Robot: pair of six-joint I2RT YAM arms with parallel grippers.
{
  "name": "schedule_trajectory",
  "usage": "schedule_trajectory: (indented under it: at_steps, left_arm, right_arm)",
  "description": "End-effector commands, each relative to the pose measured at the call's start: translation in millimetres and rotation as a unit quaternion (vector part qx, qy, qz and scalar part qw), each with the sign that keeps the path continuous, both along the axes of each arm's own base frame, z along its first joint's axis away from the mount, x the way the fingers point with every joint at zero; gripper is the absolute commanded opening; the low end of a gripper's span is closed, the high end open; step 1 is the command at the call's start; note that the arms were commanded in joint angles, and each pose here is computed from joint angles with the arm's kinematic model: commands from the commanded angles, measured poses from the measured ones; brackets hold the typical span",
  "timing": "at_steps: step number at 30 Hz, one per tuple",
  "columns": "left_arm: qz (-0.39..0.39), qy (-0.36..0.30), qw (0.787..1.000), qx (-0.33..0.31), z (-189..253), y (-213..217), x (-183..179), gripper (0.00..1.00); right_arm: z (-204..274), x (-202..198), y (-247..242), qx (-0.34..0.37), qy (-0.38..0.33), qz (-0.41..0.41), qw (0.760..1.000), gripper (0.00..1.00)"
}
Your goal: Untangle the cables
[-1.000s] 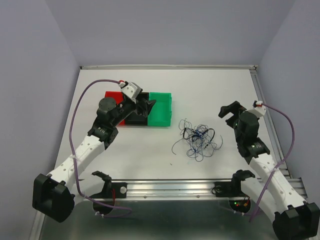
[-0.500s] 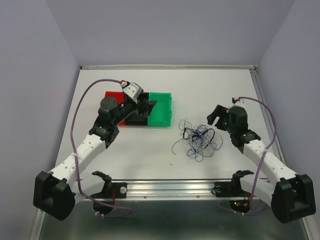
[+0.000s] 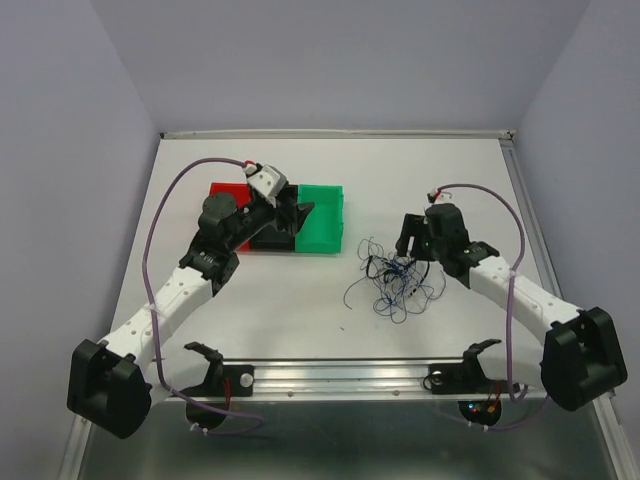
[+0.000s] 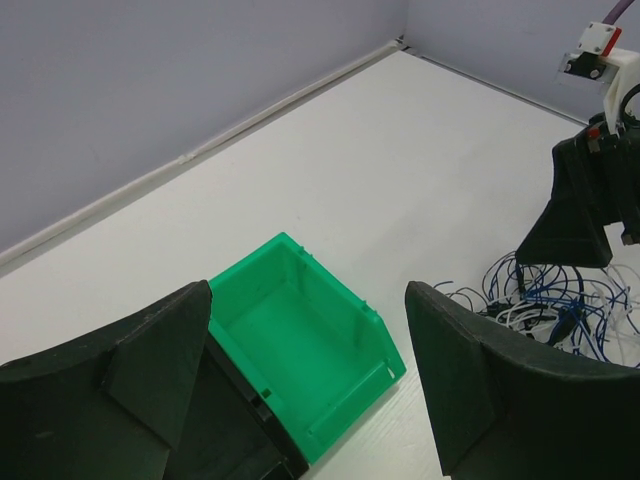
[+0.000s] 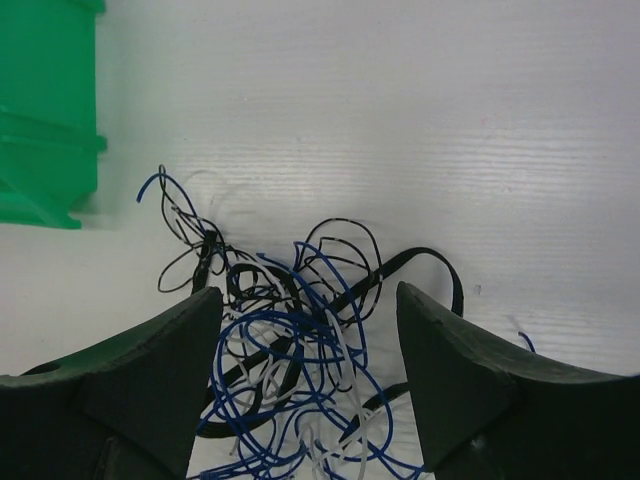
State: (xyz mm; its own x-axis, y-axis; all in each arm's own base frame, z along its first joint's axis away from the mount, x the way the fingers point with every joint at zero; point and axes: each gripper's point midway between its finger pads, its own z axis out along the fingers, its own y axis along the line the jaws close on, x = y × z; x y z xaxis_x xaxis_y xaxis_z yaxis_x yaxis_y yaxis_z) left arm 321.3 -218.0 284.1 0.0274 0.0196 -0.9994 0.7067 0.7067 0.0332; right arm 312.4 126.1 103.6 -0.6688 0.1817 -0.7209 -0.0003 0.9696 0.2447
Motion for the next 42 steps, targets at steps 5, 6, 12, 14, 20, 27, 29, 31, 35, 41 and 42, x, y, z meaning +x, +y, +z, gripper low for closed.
schedule_trajectory:
  at_steps: [5,6,12,14,20,27,29,31,35,41,42]
  left_arm:
    - [-0.007,-0.027,1.0,-0.006,16,-4,3,0.89]
    - [-0.004,-0.026,1.0,-0.005,15,-3,4,0.89]
    - [0.0,-0.026,1.0,-0.003,16,-2,6,0.89]
    - [0.001,-0.026,1.0,-0.003,16,-2,6,0.89]
    - [0.0,-0.025,1.0,-0.003,15,-3,7,0.89]
    - [0.0,-0.025,1.0,-0.002,16,-2,7,0.89]
    - [-0.001,-0.025,1.0,-0.002,15,-3,7,0.89]
    - [-0.002,-0.025,1.0,-0.002,16,-3,6,0.89]
    - [-0.004,-0.024,1.0,-0.001,15,-4,6,0.89]
    - [-0.013,-0.021,1.0,0.001,13,-7,5,0.89]
    - [-0.023,-0.019,1.0,0.003,11,-10,3,0.89]
  right_arm:
    - [54,-14,2,0.017,-0.029,0.024,0.999,0.75]
    - [56,-15,0,0.013,-0.026,0.017,0.999,0.73]
    - [57,-18,-23,-0.012,-0.017,-0.046,0.999,0.65]
    - [50,-21,-20,-0.011,0.001,-0.04,0.999,0.61]
    - [23,-27,-23,-0.048,0.057,-0.052,0.996,0.6]
    - [16,-32,-16,-0.053,0.07,-0.039,0.995,0.47]
    - [13,-33,-14,-0.054,0.076,-0.036,0.995,0.45]
    - [11,-34,-13,-0.057,0.08,-0.034,0.995,0.43]
    - [13,-37,-9,-0.057,0.081,-0.028,0.995,0.06]
    - [69,-26,3,-0.005,-0.007,-0.01,1.0,0.01]
    - [87,-23,12,0.022,-0.033,0.005,0.999,0.01]
